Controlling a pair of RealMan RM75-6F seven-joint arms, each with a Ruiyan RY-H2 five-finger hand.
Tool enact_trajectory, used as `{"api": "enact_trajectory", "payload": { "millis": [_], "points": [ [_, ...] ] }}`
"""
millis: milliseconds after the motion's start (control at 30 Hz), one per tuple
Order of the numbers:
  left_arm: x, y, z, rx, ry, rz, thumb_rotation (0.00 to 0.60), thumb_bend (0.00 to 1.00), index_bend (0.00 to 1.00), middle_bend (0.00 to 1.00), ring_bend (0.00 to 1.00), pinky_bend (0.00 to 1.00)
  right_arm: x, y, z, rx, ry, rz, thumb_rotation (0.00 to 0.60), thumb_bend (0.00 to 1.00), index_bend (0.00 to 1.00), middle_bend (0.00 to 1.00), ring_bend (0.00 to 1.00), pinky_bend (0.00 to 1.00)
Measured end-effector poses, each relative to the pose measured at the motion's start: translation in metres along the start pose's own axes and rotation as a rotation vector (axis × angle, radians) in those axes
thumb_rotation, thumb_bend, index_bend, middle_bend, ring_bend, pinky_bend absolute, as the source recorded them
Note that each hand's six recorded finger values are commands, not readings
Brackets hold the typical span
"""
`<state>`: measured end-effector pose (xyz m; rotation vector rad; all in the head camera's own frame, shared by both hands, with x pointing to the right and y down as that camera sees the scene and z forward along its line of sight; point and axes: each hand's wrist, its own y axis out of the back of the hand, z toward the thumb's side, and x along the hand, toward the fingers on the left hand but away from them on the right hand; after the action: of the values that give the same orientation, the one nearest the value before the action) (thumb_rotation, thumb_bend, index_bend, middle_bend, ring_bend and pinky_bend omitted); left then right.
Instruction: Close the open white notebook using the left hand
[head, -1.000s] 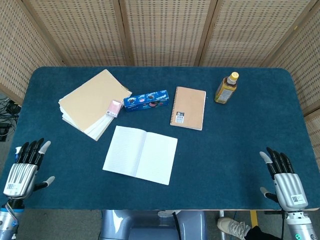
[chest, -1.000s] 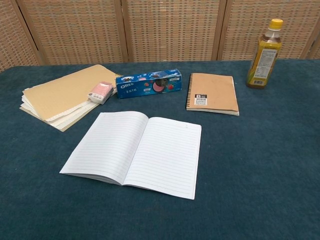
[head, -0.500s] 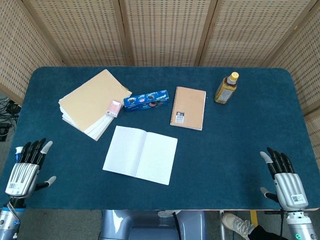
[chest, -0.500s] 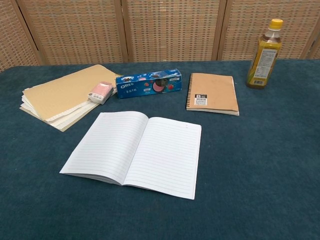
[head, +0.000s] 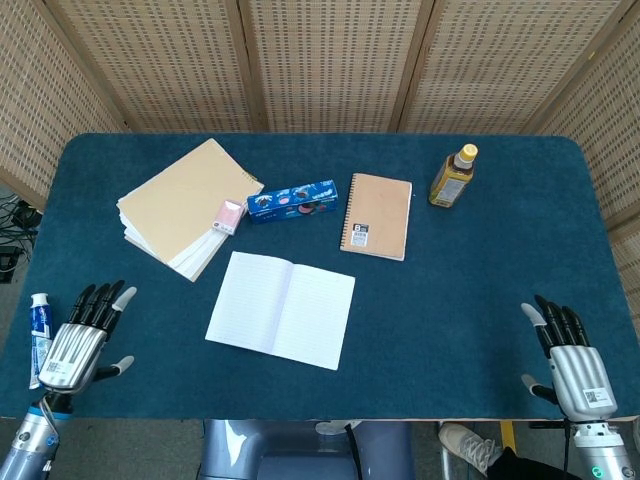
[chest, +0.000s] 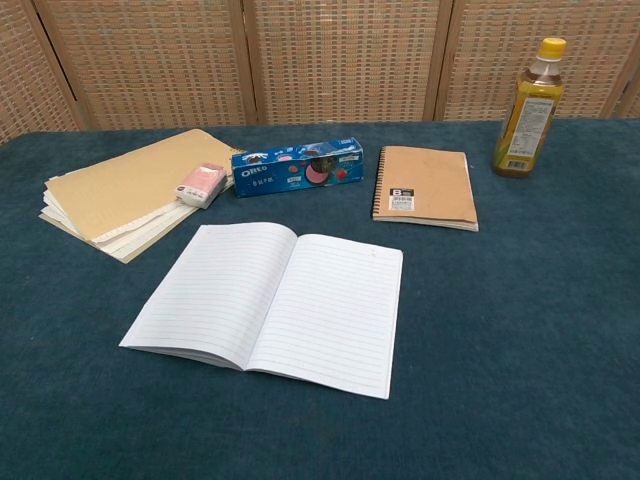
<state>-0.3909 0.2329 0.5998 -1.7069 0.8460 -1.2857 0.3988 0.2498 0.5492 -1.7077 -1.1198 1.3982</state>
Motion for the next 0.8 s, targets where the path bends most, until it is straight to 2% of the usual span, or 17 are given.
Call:
{"api": "enact_trajectory", "payload": {
  "millis": [233, 500, 800],
  "points": [
    [0.022, -0.021, 0.032, 0.046, -0.097, -0.069, 0.6, 0.14, 0.0, 0.0, 0.0, 0.0, -0.001, 0.001, -0.002, -0.007, -0.007, -0.004, 0.6, 0.11, 0.0, 0.0, 0.0, 0.0],
    [0.048, -0.048, 0.075, 0.085, -0.178, -0.14, 0.6, 0.32, 0.0, 0.0, 0.0, 0.0, -0.003, 0.006, -0.007, -0.029, -0.018, -0.014, 0.6, 0.11, 0.0, 0.0, 0.0, 0.0],
    [0.067, -0.065, 0.104, 0.104, -0.206, -0.174, 0.6, 0.31, 0.0, 0.0, 0.0, 0.0, -0.004, 0.01, -0.01, -0.053, -0.025, -0.021, 0.6, 0.11, 0.0, 0.0, 0.0, 0.0]
  ]
}}
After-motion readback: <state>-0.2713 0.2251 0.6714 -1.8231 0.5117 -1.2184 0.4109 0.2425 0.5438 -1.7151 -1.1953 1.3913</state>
